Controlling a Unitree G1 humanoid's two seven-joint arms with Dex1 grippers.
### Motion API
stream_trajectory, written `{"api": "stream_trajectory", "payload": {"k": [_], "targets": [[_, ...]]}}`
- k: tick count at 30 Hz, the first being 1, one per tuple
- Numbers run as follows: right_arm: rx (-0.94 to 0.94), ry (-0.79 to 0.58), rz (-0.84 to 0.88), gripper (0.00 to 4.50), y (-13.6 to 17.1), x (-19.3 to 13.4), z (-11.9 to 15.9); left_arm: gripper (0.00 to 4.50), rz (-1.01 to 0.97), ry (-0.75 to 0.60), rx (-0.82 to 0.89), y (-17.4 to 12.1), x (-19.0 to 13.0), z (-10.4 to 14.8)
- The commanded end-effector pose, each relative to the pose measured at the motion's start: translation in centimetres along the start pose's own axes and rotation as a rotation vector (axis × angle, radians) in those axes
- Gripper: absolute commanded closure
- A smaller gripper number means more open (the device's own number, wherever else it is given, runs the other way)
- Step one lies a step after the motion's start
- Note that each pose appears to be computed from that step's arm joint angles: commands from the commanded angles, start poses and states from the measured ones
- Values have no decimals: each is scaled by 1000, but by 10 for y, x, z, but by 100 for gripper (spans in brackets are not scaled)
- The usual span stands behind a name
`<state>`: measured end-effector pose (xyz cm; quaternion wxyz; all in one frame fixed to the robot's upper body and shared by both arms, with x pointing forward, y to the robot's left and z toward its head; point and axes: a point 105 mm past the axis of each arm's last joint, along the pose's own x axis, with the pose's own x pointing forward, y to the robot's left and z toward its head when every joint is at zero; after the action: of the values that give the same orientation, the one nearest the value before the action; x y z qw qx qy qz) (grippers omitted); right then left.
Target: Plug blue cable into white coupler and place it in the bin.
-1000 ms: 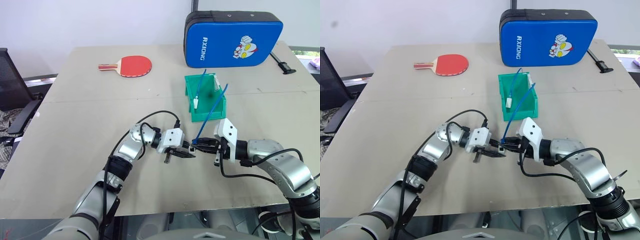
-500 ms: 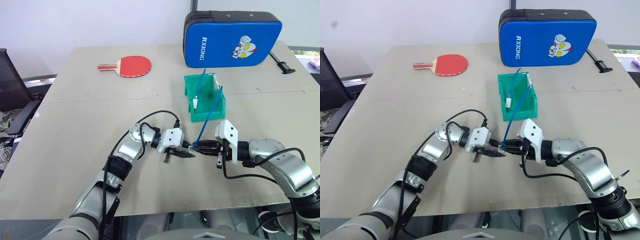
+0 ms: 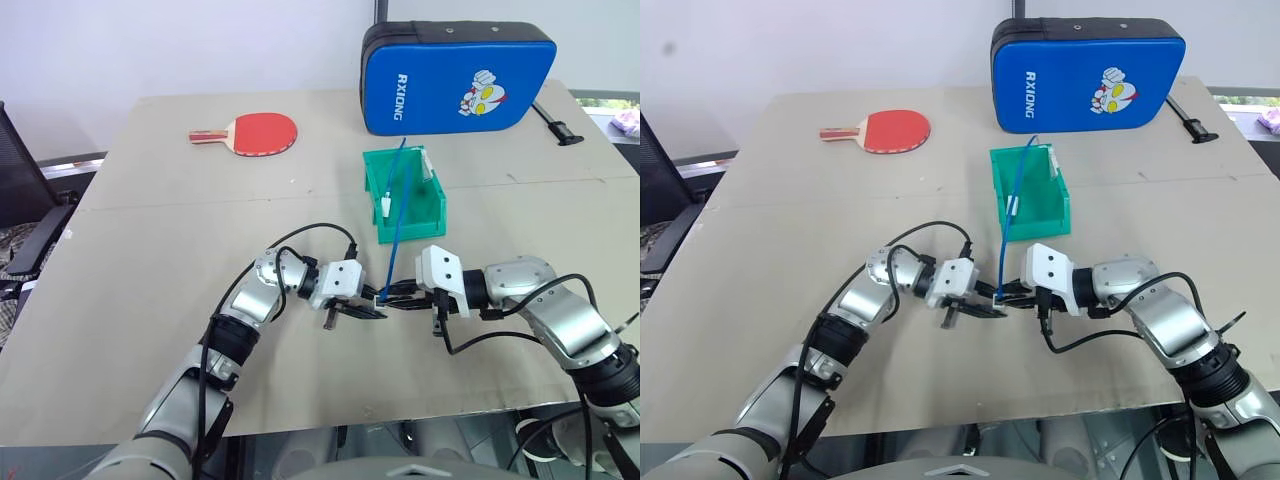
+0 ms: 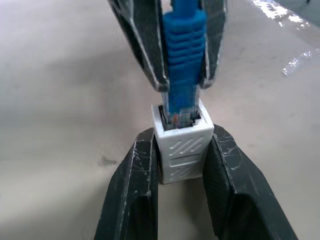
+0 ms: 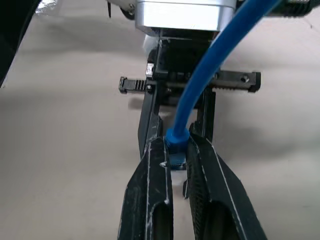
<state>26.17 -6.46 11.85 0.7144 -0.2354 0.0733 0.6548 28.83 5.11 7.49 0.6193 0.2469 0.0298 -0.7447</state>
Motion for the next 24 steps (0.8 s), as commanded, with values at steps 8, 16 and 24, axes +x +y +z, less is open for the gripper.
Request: {"api": "stream_trajectory", "payload": {"k": [8,16,24], "targets": [[96,186,112,450,16,5,-45,382,3,-46,62,-3,3,21],[156,258,226,450,25,22,-57,382,36,-31,66,-5,3,19],[133,125,152,450,11,23,-38,199,96,-73,-55,-3,-9,20]]}}
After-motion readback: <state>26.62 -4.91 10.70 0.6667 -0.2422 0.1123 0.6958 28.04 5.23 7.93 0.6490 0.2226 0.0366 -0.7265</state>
